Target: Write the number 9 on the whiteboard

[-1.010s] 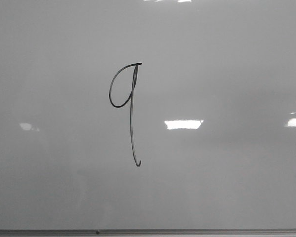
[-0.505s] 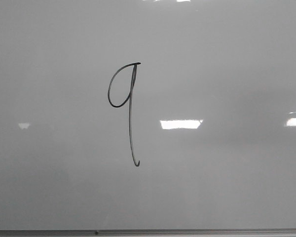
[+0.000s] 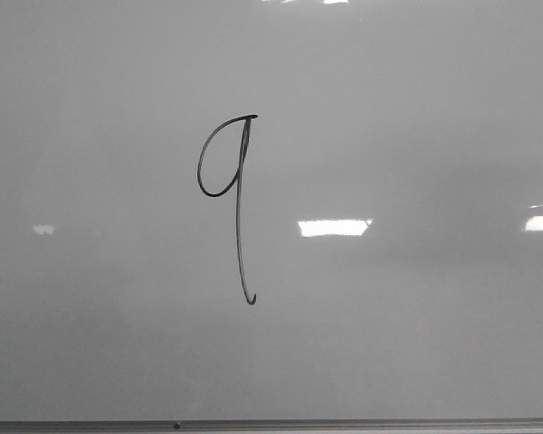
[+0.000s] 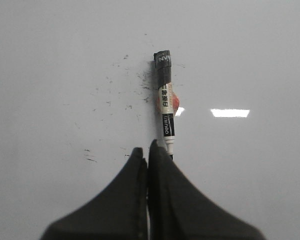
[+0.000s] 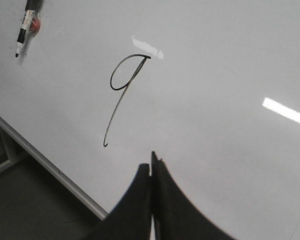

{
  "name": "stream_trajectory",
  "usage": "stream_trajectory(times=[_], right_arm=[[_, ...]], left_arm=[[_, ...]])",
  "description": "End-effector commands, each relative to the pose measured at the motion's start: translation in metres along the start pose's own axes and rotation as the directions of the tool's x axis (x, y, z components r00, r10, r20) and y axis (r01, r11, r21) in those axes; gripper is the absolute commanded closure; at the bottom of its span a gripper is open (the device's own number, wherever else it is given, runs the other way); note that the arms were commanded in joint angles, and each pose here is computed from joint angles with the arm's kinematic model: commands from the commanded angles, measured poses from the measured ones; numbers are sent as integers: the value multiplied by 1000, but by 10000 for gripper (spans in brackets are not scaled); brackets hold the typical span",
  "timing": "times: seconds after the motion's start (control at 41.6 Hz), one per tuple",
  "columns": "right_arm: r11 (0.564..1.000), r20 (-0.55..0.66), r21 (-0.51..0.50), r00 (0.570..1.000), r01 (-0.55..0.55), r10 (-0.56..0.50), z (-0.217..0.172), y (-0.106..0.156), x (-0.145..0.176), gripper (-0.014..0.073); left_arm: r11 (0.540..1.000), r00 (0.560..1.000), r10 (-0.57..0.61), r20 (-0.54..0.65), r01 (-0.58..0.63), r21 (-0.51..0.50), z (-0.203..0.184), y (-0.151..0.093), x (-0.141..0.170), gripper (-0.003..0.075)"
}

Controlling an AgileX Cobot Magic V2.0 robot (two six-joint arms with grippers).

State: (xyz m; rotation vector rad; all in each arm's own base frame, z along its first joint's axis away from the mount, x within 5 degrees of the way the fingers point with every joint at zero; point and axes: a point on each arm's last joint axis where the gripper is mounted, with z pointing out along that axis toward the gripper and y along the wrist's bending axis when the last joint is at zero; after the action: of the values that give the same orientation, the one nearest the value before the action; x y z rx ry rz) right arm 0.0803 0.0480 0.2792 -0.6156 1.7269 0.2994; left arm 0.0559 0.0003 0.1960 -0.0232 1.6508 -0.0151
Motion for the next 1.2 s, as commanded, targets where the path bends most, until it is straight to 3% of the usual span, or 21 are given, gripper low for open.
stream_trajectory(times=[0.0, 0.457, 0.601, 0.745, 0.842, 1.034, 1.178], right_arm=[[999, 61, 47, 998, -19, 16, -2, -5, -12, 666], [999, 59, 51, 998, -12, 9, -2, -5, -11, 666], [991, 80, 136, 997, -18, 7, -6, -11, -9, 666], [937, 209, 289, 968, -196, 138, -13, -23, 5, 666], [892, 252, 371, 953, -258, 170, -16, -26, 25, 666], [821, 298, 473, 935, -321, 194, -25, -24, 61, 666], [802, 293, 515, 942, -301, 166, -27, -19, 83, 666]], left_arm=[[1000, 994, 2, 106, -3, 2, -2, 0, -8, 739], [1000, 994, 2, 106, -3, 2, -2, 0, -8, 739], [1000, 994, 2, 107, -3, 3, -2, 0, -8, 739], [1000, 994, 2, 107, -3, 3, -2, 0, -8, 739], [1000, 994, 2, 107, -3, 3, -2, 0, -8, 739], [1000, 994, 2, 107, -3, 3, -2, 0, -8, 739], [1000, 994, 2, 107, -3, 3, -2, 0, -8, 739]])
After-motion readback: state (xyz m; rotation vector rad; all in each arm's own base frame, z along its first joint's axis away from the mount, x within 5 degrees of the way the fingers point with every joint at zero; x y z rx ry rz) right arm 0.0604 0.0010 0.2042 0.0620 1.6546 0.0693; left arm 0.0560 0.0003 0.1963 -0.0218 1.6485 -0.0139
